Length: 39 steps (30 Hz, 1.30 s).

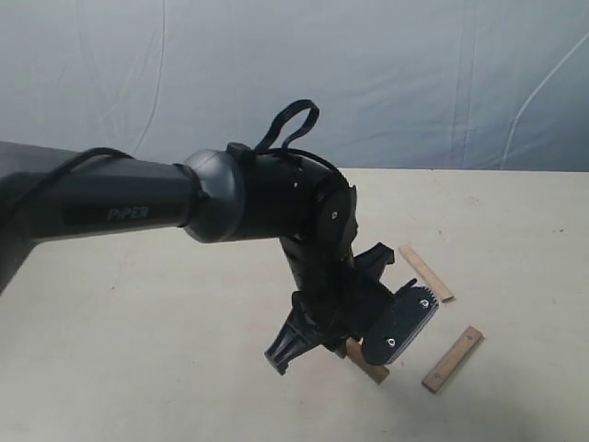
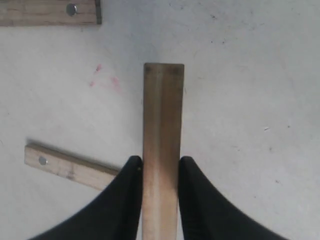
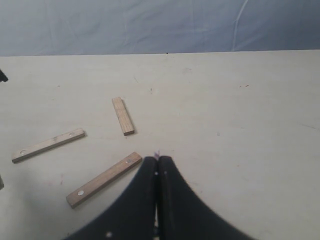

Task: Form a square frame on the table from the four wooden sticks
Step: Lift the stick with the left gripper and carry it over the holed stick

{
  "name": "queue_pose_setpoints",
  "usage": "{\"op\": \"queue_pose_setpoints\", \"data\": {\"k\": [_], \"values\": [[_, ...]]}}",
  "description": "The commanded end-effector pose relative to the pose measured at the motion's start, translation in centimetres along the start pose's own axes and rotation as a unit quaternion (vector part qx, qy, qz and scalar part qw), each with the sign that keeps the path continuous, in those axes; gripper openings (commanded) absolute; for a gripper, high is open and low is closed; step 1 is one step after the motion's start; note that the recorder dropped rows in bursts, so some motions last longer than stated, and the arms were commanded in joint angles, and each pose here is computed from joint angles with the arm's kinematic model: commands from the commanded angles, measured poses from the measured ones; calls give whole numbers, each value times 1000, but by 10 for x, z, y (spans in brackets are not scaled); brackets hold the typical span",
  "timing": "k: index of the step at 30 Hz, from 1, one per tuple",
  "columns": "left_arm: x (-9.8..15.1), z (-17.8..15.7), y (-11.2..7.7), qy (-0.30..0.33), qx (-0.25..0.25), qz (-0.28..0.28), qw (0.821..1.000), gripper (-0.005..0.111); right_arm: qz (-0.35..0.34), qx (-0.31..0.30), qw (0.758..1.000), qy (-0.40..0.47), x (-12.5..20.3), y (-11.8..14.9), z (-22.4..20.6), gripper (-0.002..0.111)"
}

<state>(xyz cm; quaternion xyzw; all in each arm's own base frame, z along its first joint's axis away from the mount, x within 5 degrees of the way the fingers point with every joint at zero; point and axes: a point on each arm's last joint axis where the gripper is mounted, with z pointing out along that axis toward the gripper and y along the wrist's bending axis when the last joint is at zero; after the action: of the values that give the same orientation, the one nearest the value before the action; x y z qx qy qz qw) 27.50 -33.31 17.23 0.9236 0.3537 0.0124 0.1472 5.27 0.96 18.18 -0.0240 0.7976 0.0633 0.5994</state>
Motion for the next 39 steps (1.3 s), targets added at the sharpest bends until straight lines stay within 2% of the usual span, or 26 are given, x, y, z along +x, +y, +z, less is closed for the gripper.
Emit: {"op": "queue_pose_setpoints", "data": {"k": [1, 8, 12, 16, 19, 21, 23, 26, 30, 34, 39], "values": [[0, 17, 9, 8, 14, 37, 999, 0, 1, -3, 1000, -4, 1, 0, 0, -1], [1, 37, 14, 5, 14, 74, 997, 0, 1, -3, 1000, -4, 1, 0, 0, -1], [2, 43, 17, 9, -2, 86, 996, 0, 1, -3, 1000, -4, 1, 0, 0, -1], [3, 53, 15, 10, 5, 92, 996, 0, 0, -3, 1000, -3, 1, 0, 0, -1], [2, 47, 16, 9, 5, 92, 996, 0, 0, -3, 1000, -3, 1, 0, 0, -1], [1, 33, 13, 8, 21, 94, 995, 0, 0, -3, 1000, -3, 1, 0, 0, -1], [11, 14, 7, 59, 67, 138, 986, 0, 1, -3, 1000, -3, 1, 0, 0, -1], [25, 6, 1, 120, 116, 175, 970, 0, 1, -3, 1000, -3, 1, 0, 0, -1], [42, 10, 2, 124, 110, 189, 968, 0, 1, -2, 1000, -4, 1, 0, 0, -1], [51, 17, -1, 124, 139, 259, 948, 0, 2, -3, 1000, -4, 1, 0, 0, -1], [58, 28, 0, 137, 146, 313, 929, 3, 2, -3, 1000, -4, 1, 0, 0, -1]]}}
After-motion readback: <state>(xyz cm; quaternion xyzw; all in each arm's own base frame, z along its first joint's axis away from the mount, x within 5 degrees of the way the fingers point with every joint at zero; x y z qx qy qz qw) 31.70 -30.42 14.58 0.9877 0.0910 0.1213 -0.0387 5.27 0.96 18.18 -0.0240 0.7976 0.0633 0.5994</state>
